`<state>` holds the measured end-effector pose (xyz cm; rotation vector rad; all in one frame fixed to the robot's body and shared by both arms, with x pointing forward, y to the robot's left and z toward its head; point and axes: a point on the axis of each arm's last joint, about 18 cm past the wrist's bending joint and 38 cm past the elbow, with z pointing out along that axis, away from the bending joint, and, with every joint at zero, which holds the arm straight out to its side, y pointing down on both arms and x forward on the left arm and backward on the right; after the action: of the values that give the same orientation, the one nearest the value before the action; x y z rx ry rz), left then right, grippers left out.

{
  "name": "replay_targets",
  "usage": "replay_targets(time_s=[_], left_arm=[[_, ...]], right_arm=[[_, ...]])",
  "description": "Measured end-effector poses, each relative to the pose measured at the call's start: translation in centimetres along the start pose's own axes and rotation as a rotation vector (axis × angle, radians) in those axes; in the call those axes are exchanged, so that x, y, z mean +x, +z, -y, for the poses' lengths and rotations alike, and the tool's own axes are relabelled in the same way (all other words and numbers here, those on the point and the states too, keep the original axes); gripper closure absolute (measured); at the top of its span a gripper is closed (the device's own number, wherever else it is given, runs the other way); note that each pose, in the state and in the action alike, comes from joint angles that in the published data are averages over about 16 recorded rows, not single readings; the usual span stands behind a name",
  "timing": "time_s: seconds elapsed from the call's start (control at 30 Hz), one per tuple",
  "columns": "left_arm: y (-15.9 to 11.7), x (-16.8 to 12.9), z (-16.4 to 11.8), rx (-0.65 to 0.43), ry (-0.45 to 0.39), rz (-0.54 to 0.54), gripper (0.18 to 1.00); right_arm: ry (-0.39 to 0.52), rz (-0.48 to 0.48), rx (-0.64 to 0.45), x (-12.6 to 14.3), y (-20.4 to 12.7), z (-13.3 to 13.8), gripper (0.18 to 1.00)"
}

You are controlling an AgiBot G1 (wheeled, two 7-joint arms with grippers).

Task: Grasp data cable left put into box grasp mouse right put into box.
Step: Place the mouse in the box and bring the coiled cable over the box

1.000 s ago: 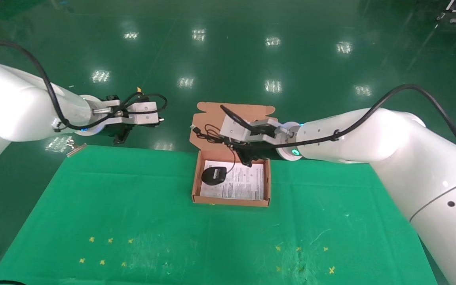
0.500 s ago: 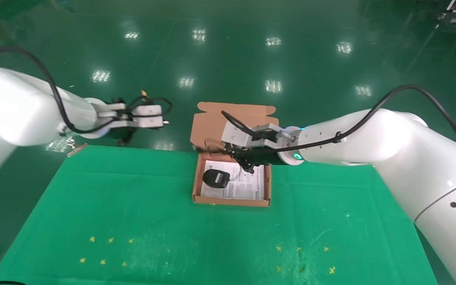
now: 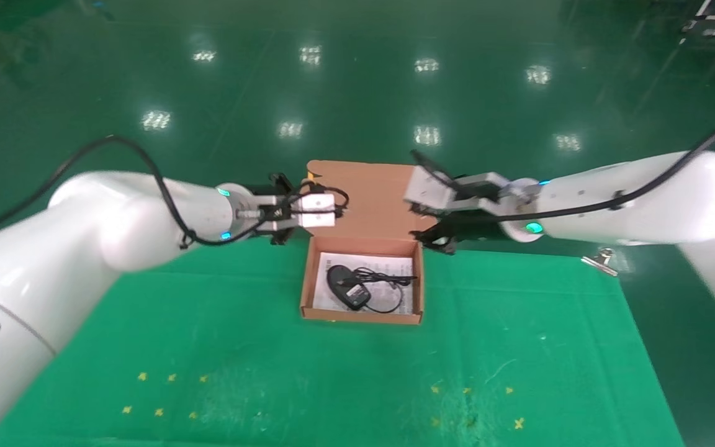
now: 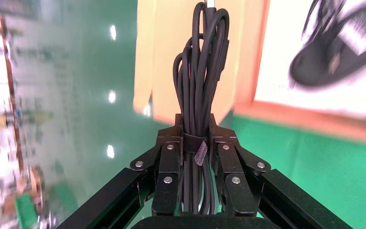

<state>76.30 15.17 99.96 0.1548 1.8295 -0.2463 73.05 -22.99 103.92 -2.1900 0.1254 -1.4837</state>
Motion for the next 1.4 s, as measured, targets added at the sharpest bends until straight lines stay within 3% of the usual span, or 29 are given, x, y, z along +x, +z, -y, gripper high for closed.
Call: replay_targets(time_s=[0.3,0.7,1.07,1.4], left_arm=[[1.3,3.7,4.0,0.155,0.041,-0.026,0.915],[1.6,6.7,6.2,0.236,0.071,-0.078,0.915],[1.6,7.0,6.2,0.240,0.074,-0.085,0.879],[0.6,4.6,5.5,0.248,0.041,-0.035,0.752]], right_arm=[[0.014,-0.078,-0.066,3.2,-4.6,-3.7,0.480],[0.011,-0.110,-0.093,3.7,-7.5,-5.1,0.262],[0.009,-0.111,-0.096,3.6,-7.7,-5.1,0.184],[0.006,-0.129,-0.085,4.2,-8.0,-4.7,0.178]])
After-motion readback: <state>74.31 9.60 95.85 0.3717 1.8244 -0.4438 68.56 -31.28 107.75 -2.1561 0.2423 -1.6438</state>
